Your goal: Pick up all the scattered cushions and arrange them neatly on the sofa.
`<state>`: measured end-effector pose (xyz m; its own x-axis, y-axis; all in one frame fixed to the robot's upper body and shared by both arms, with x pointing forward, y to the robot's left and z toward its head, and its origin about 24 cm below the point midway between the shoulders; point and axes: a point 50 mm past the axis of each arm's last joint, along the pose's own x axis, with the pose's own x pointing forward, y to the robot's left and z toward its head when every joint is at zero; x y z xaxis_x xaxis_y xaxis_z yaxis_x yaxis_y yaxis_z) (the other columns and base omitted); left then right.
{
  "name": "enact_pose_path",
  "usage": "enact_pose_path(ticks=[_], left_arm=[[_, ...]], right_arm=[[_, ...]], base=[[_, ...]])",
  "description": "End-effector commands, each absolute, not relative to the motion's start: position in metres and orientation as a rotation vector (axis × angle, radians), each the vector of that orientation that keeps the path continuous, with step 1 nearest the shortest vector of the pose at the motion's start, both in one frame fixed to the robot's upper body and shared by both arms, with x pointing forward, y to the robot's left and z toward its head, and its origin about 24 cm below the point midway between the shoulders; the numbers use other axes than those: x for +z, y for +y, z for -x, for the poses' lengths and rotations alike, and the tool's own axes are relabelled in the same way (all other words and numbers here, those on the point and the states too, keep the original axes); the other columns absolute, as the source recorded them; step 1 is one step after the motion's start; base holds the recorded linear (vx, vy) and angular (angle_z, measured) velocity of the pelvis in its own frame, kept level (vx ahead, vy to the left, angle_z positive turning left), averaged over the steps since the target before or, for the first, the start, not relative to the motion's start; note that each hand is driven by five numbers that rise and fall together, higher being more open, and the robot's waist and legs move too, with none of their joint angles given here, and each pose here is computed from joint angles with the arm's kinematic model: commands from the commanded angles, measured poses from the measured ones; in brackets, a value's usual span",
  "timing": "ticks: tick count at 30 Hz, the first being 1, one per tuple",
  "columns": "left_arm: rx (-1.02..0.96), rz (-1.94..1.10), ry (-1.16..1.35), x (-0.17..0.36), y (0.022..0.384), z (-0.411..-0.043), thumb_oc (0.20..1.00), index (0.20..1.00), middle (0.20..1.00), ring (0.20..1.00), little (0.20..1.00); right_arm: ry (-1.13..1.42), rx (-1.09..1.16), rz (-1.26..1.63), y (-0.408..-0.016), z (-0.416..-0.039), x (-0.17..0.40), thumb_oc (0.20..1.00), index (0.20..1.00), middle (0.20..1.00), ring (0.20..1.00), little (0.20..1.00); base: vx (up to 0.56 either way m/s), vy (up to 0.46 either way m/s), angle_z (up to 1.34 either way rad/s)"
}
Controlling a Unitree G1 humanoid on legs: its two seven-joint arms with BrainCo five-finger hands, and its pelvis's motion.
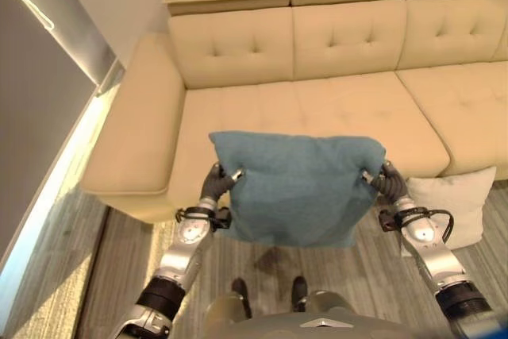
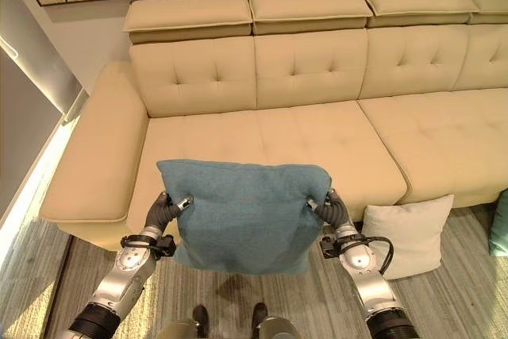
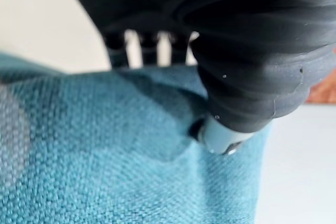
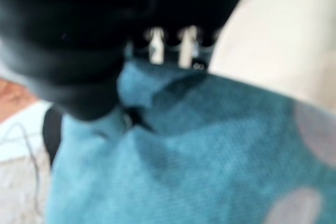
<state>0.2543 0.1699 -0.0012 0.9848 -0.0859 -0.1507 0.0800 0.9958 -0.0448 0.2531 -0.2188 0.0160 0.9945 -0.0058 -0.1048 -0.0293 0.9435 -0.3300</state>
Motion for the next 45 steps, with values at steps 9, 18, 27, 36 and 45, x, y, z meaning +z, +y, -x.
enact_pose_path(ticks=[9, 18, 27, 36, 45], left_arm=[[-0.126, 0.02, -0.09, 0.049, 0.179, -0.263, 0.2, 0.2, 0.2, 0.2, 0.2], [-0.1, 0.043, -0.135, 0.058, 0.178, -0.274, 0.2, 0.2, 0.2, 0.2, 0.2], [-0.157, 0.088, -0.083, 0.045, 0.162, -0.272, 0.2, 0.2, 0.2, 0.2, 0.2], [-0.22, 0.125, -0.095, 0.051, 0.144, -0.279, 0.2, 0.2, 0.2, 0.2, 0.2], [-0.199, 0.071, -0.162, 0.066, 0.161, -0.281, 0.2, 0.2, 0.2, 0.2, 0.2]], right_arm=[[-0.124, 0.109, 0.238, -0.181, -0.271, 0.055, 0.2, 0.2, 0.2, 0.2, 0.2], [-0.174, 0.156, 0.254, -0.168, -0.287, 0.07, 0.2, 0.2, 0.2, 0.2, 0.2], [-0.082, 0.155, 0.295, -0.183, -0.271, 0.05, 0.2, 0.2, 0.2, 0.2, 0.2], [-0.063, 0.082, 0.336, -0.21, -0.263, 0.049, 0.2, 0.2, 0.2, 0.2, 0.2], [-0.126, 0.027, 0.277, -0.207, -0.275, 0.063, 0.2, 0.2, 0.2, 0.2, 0.2]], base=[[0.19, 0.246, -0.26], [0.21, 0.021, -0.15], [0.29, -0.115, 0.36], [0.19, -0.109, 0.24], [0.13, 0.228, -0.33]])
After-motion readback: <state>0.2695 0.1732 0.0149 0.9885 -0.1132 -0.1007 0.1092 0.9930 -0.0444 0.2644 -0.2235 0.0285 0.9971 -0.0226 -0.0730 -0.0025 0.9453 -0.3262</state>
